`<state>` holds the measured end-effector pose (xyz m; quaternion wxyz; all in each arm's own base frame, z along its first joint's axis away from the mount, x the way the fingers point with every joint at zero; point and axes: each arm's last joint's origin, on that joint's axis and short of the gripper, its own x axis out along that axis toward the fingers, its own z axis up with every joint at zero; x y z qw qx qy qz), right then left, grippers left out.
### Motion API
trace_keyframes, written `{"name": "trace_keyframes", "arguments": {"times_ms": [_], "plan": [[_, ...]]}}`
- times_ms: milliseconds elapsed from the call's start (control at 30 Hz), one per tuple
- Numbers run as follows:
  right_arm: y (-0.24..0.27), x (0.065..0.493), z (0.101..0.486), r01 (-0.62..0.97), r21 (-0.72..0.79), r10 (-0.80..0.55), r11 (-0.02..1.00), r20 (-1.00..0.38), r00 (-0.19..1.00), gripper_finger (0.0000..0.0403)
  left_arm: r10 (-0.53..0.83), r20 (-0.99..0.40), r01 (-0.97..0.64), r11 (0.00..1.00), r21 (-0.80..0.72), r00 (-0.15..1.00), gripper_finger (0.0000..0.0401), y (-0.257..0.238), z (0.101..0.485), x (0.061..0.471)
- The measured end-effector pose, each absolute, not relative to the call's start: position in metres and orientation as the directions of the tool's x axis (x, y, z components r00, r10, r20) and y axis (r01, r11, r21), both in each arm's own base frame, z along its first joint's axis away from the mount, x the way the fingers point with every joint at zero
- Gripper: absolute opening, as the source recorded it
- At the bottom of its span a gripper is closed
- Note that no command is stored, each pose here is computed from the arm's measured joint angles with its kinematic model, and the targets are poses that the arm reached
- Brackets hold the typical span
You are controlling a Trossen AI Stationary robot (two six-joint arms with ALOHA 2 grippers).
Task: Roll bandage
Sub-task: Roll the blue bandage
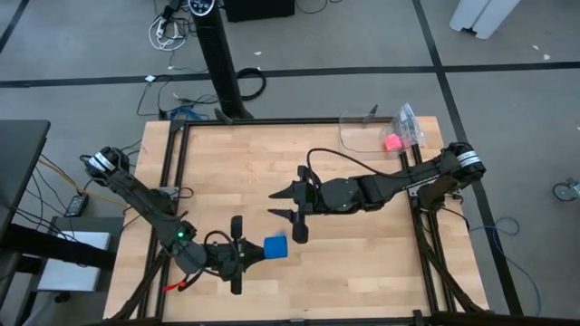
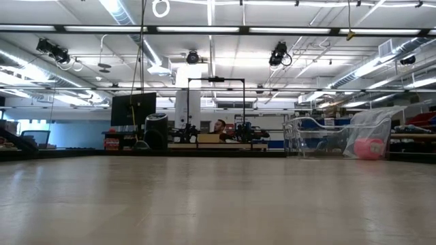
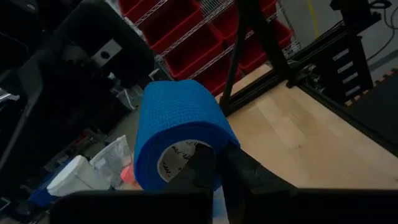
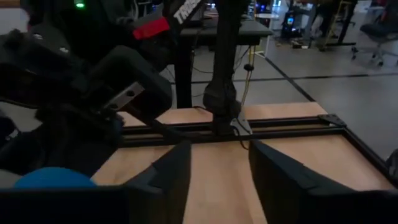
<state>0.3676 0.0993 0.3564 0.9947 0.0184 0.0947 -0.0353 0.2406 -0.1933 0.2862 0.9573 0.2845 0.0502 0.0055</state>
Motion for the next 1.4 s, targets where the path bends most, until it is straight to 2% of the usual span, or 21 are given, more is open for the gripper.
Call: {"name": "trace_keyframes", "arguments": {"times_ms": [233,367,467,567,667,800,867,1167,1400], "plan": [[0.106,0.348,0.363,0.034,-0.020,-0.038,0.999,-0.267,0.963,0.0221,0.029,-0.080,0.012,0.881,0.473,0.996,0.0017,-0.194,0.288,0.241],[0.107,0.318,0.368,0.038,-0.043,-0.051,0.998,-0.388,0.920,0.0223,0.010,-0.057,0.015,0.913,0.408,0.998,0.0017,-0.197,0.295,0.238],[0.117,0.310,0.350,0.010,-0.026,-0.020,1.000,-0.423,0.906,0.0219,0.009,-0.049,0.010,0.926,0.378,0.999,0.0017,-0.198,0.304,0.239],[0.130,0.310,0.328,-0.045,0.030,0.053,0.999,-0.371,0.927,0.0218,0.011,-0.034,0.002,0.939,0.344,0.999,0.0017,-0.199,0.315,0.241],[0.141,0.308,0.306,-0.087,0.053,0.097,0.995,-0.264,0.960,0.0220,0.009,-0.014,-0.004,0.948,0.317,1.000,0.0017,-0.200,0.324,0.242],[0.150,0.299,0.290,-0.159,0.068,0.161,0.985,-0.031,0.986,0.0224,0.009,-0.002,-0.008,0.952,0.306,1.000,0.0017,-0.201,0.331,0.242],[0.152,0.294,0.287,-0.197,0.061,0.195,0.978,0.038,0.980,0.0226,0.005,0.002,-0.005,0.953,0.302,1.000,0.0017,-0.201,0.333,0.242],[0.141,0.299,0.285,-0.193,0.067,0.189,0.979,0.057,0.980,0.0227,-0.023,0.013,0.018,0.956,0.292,1.000,0.0017,-0.197,0.336,0.247],[0.132,0.304,0.285,-0.280,0.092,0.276,0.955,0.056,0.959,0.0228,-0.017,0.023,0.010,0.958,0.286,1.000,0.0017,-0.195,0.338,0.249]]}}
